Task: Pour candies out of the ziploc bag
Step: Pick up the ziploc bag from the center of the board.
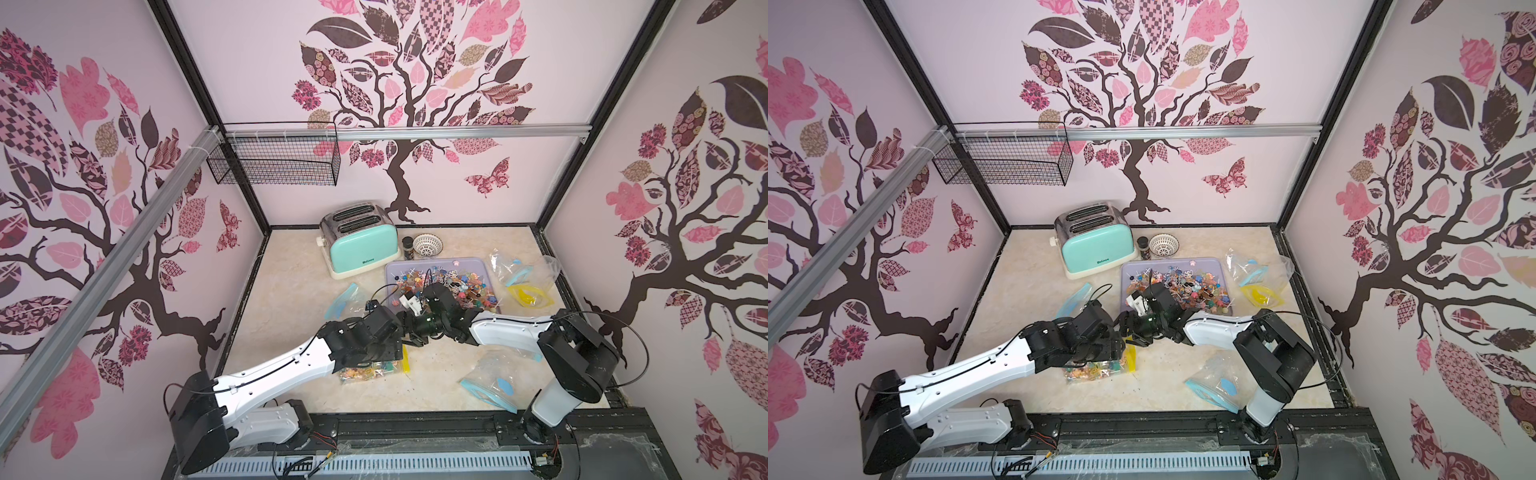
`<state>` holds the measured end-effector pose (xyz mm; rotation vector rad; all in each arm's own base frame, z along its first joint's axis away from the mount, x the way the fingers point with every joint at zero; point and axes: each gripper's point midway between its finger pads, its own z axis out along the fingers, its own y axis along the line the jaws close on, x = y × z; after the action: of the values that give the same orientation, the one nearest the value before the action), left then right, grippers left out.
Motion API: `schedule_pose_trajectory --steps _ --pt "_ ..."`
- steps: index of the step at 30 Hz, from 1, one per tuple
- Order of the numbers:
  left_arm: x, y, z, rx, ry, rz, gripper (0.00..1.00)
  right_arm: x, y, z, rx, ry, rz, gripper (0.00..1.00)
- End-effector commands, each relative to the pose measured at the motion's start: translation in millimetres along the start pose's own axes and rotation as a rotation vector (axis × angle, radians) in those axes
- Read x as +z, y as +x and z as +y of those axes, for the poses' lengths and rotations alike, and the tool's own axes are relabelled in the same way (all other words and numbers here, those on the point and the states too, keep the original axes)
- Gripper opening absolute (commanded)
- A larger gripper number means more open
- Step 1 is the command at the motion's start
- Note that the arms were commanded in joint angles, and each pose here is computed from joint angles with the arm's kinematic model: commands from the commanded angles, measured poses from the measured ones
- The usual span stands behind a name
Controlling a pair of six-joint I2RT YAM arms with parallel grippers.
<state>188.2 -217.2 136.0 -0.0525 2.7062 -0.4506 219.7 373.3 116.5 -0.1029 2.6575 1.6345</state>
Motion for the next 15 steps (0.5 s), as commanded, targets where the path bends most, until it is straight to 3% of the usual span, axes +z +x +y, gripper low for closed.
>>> schedule_pose_trajectory --steps 1,2,7,15 --pt "-11 -16 46 -0.081 -0.116 -0.054 0.88 2 20 -3 -0.014 -0.009 0.061 0.62" --pt "-10 -16 59 -0.114 -0.133 -0.044 0.9 2 21 -5 -0.015 -0.007 0.061 0.55" --pt "8 -1 100 -0.246 -0.133 0.043 0.97 1 24 -10 -0.014 0.003 0.06 0.03" --pt "39 21 137 -0.422 -0.074 0.118 0.98 -1 22 -6 -0.046 0.022 0.054 0.0"
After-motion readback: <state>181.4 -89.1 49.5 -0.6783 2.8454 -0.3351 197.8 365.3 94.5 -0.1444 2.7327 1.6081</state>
